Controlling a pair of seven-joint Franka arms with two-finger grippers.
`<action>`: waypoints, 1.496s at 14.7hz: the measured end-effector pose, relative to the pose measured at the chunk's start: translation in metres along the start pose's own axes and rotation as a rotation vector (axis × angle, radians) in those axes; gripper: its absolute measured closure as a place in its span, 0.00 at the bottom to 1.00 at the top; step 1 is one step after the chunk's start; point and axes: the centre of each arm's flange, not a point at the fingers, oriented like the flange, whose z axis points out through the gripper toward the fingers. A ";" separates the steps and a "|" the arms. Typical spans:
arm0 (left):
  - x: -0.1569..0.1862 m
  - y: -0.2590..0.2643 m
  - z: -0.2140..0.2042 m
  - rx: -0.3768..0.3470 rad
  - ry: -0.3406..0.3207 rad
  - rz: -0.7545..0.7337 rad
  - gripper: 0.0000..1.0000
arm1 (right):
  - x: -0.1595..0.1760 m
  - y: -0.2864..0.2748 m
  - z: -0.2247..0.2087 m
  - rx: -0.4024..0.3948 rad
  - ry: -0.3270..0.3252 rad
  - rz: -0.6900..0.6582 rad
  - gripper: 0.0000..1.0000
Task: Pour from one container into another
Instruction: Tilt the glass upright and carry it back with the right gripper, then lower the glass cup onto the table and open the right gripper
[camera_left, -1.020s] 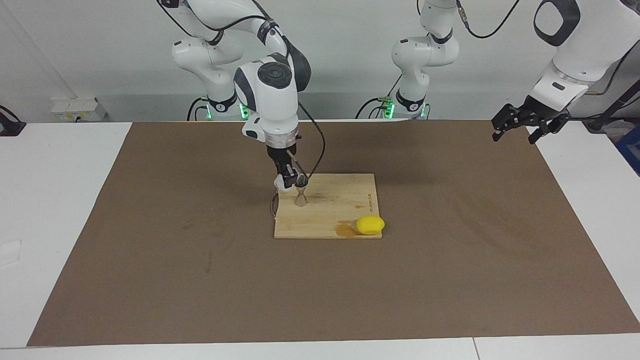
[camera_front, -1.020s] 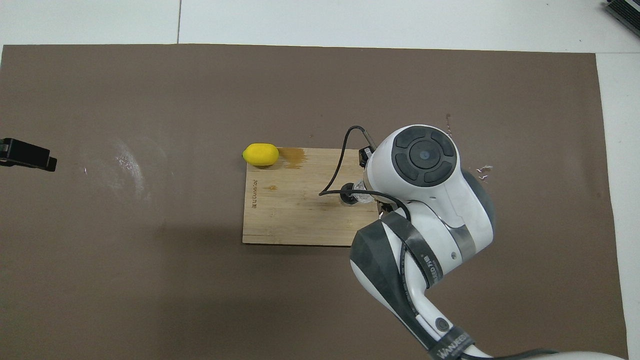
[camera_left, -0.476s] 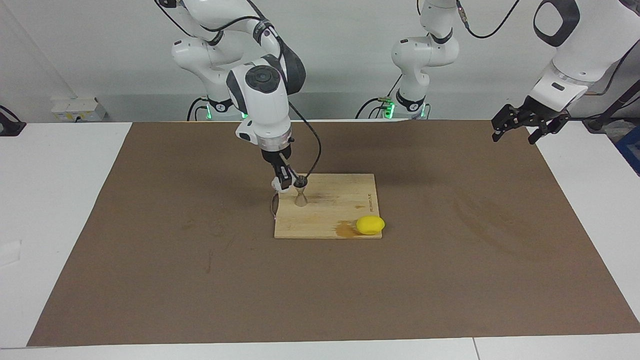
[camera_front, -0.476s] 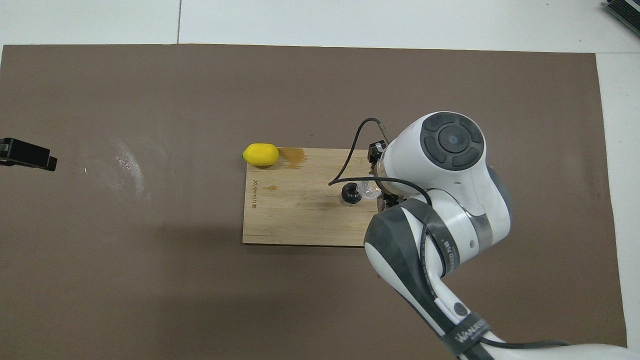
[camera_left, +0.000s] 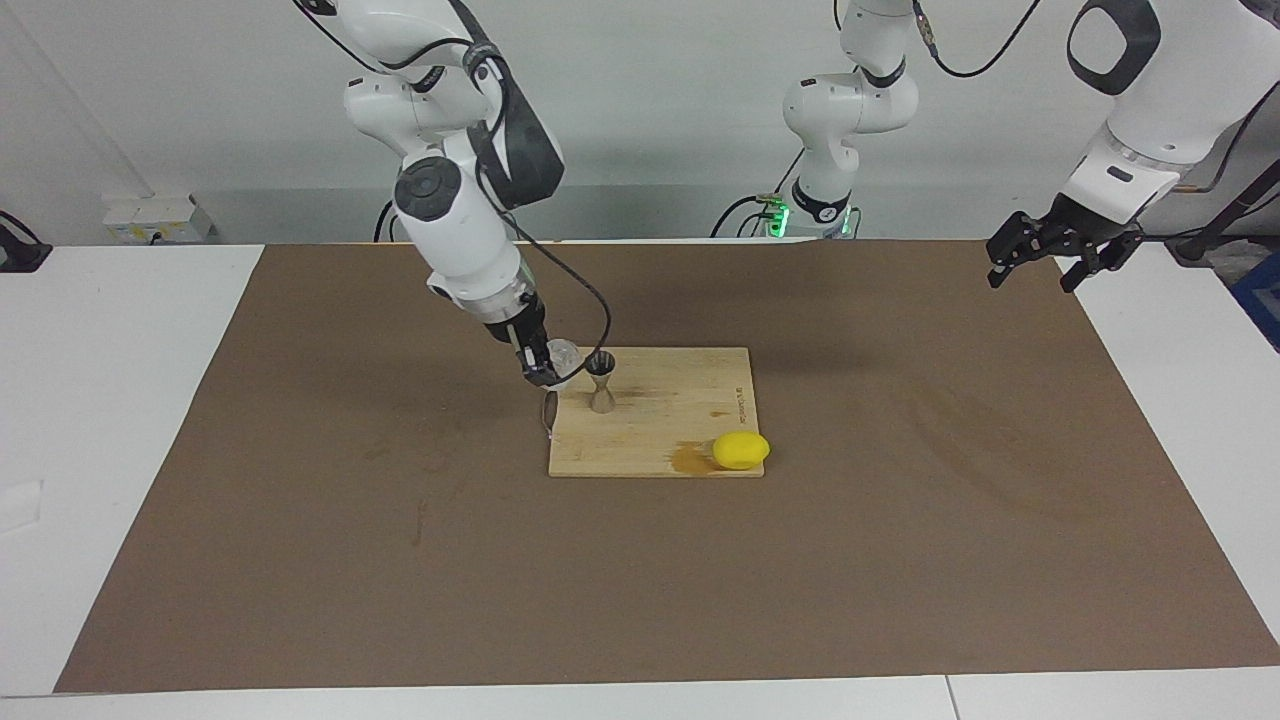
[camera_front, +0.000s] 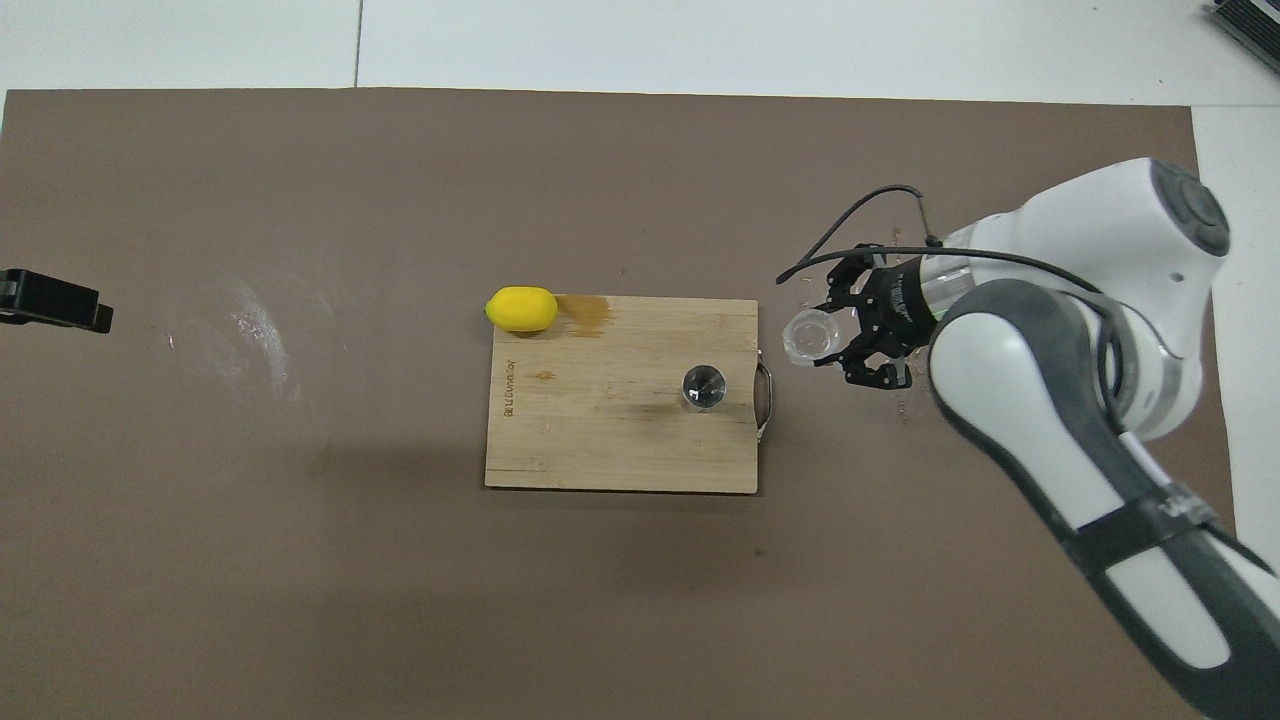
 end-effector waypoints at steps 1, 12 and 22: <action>0.000 -0.001 0.000 0.000 0.000 -0.001 0.00 | 0.026 0.001 -0.005 0.012 -0.047 0.021 0.50; 0.000 0.001 0.002 0.000 -0.002 0.001 0.00 | 0.209 0.024 0.022 0.002 -0.211 0.049 0.50; 0.000 0.002 0.001 0.000 -0.001 0.004 0.00 | 0.271 0.045 0.023 0.046 -0.210 0.089 0.50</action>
